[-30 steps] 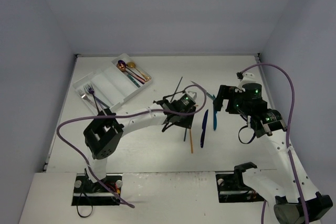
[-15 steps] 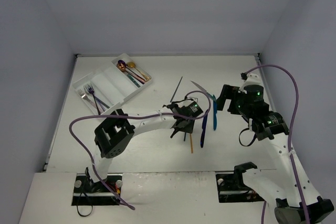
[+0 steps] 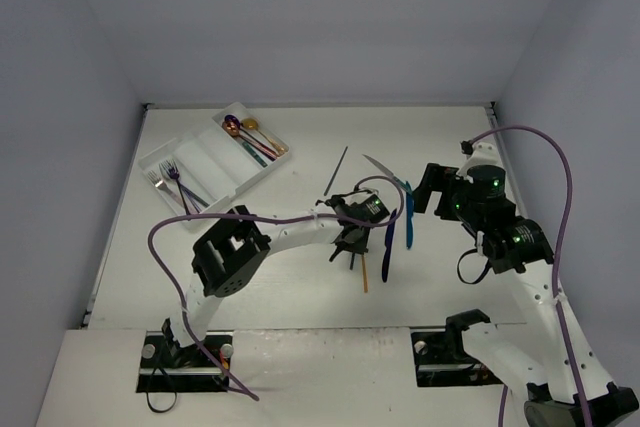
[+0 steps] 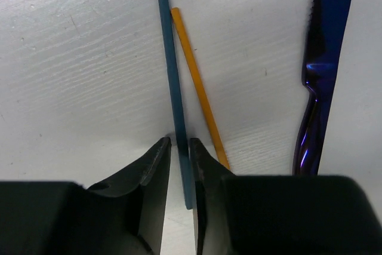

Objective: Sort the eating utensils into containers

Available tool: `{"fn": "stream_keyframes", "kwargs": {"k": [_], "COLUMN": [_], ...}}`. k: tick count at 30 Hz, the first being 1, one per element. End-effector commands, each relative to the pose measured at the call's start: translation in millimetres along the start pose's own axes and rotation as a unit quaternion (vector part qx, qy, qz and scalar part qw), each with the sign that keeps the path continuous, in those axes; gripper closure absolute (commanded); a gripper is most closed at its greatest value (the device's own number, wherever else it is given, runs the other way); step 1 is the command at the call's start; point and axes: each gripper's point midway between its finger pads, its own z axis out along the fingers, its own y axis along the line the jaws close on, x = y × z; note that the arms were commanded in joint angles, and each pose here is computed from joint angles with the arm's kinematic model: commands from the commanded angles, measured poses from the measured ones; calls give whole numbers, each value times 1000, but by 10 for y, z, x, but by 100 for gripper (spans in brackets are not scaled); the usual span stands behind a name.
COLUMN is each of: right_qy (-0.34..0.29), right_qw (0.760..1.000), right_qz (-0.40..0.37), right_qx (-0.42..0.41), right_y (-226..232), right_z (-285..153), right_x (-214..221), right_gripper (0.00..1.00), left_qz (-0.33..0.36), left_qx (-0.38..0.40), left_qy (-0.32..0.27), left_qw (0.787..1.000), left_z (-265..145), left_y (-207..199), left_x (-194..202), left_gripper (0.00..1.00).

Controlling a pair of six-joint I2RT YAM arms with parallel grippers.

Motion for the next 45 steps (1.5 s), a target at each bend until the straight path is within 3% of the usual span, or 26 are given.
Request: {"fn": "stream_keyframes", "kwargs": {"k": [1, 3, 11, 15, 21, 32, 42, 45], "right_qy": [-23, -23, -21, -21, -16, -17, -23, -20], "right_qw": [1000, 1000, 1000, 1000, 1000, 999, 999, 999], "right_qz": [4, 5, 8, 8, 7, 9, -4, -8], "right_qx": [-2, 0, 7, 10, 19, 30, 42, 44], "right_y": [16, 5, -27, -34, -54, -87, -142, -147], "right_z": [-17, -22, -2, 11, 58, 84, 74, 101], "right_x": [-94, -93, -66, -84, -105, -141, -194, -194], "right_gripper": [6, 6, 6, 6, 6, 5, 5, 5], "left_qz": [3, 8, 19, -32, -175, -337, -419, -424], "left_qx": [-25, -38, -61, -57, -122, -214, -246, -252], "left_qy": [21, 29, 41, -9, -117, -205, -186, -186], "left_qw": [999, 999, 997, 998, 970, 894, 854, 850], "left_z": [-76, -155, -718, -1084, -1480, -1331, -826, -795], "left_y": [216, 352, 826, 1092, 2097, 3575, 4256, 4341], "left_x": [109, 212, 522, 227, -583, -1669, -1770, -1769], "left_gripper": [94, 100, 100, 100, 100, 100, 100, 91]}}
